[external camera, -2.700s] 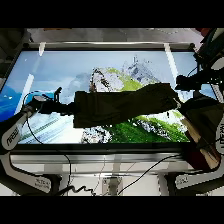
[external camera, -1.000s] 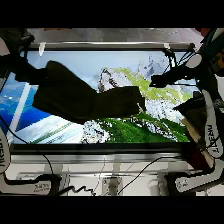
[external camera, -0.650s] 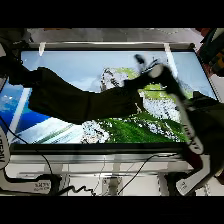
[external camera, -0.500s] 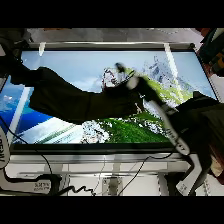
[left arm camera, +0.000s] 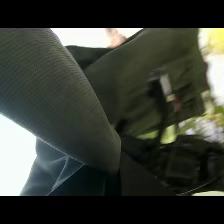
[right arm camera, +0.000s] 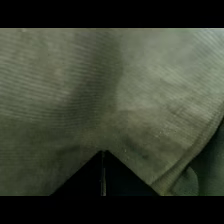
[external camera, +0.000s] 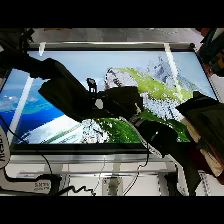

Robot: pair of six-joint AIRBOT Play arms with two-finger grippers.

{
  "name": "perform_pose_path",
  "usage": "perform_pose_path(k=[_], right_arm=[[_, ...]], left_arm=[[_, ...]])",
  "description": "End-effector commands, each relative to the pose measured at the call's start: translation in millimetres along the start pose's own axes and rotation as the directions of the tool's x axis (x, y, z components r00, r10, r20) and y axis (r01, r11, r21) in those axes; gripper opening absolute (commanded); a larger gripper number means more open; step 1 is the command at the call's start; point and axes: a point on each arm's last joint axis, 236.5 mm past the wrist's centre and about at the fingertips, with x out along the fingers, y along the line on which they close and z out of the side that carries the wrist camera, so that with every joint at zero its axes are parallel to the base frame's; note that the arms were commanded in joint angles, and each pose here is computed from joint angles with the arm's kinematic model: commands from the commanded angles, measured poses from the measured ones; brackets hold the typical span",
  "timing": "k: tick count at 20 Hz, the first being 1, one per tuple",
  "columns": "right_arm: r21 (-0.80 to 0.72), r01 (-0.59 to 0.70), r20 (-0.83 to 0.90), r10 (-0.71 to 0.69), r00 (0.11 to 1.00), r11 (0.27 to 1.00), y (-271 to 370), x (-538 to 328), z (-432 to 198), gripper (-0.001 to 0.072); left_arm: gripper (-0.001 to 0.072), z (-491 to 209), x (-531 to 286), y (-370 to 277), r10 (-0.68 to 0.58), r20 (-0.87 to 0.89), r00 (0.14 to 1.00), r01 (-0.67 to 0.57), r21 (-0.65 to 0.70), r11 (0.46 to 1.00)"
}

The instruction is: Fold the clothes and pants, and hang the long-sleeved shirts on hangers.

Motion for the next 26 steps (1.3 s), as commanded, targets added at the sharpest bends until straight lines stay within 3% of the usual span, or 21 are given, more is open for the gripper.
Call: perform_pose_path(k=[1, 5, 9, 13, 14, 15, 16, 22, 24, 26], right_arm=[[-0.123, 0.075, -0.042, -0.080, 0.996, 0.990, -32, -15, 18, 0.0028], [-0.251, 0.273, -0.086, -0.302, 0.949, 0.929, -129, -107, 79, 0.0028], [-0.104, 0.390, 0.034, -0.389, 0.921, 0.915, -193, -232, 158, 0.0029], [-0.001, 0.453, 0.080, -0.452, 0.889, 0.891, -230, -319, 181, 0.0029], [0.019, 0.466, 0.077, -0.466, 0.881, 0.884, -239, -332, 182, 0.0028], [0.037, 0.481, 0.070, -0.483, 0.873, 0.876, -250, -342, 181, 0.0028], [0.053, 0.504, 0.059, -0.507, 0.860, 0.862, -264, -351, 179, 0.0028], [0.039, 0.609, -0.065, -0.606, 0.793, 0.793, -358, -386, 137, 0.0027], [-0.018, 0.508, -0.160, -0.504, 0.849, 0.861, -373, -366, 95, 0.0025], [0.038, 0.291, -0.201, -0.278, 0.939, 0.956, -356, -332, 59, 0.0027]], left_arm=[[0.0024, 10, 10, -17, -0.089, 0.025, 0.996, 0.089, -0.011, 0.996], [0.0025, 0, 54, -52, -0.209, -0.055, 0.976, 0.208, -0.019, 0.978], [0.0025, 11, 132, -136, -0.402, 0.002, 0.916, 0.402, -0.046, 0.915], [0.0037, -6, 230, -223, -0.465, 0.093, 0.880, 0.468, -0.010, 0.884], [0.0201, -12, 250, -239, -0.464, 0.127, 0.877, 0.464, 0.029, 0.885], [0.0592, -16, 265, -250, -0.460, 0.157, 0.874, 0.461, 0.035, 0.887], [0.0705, -18, 276, -258, -0.456, 0.187, 0.870, 0.458, 0.034, 0.888], [0.0710, -21, 264, -241, -0.438, 0.116, 0.891, 0.419, 0.158, 0.894], [0.0708, -18, 244, -224, -0.431, 0.071, 0.900, 0.405, 0.233, 0.884], [0.0708, -13, 223, -213, -0.428, 0.049, 0.902, 0.398, 0.284, 0.872]])
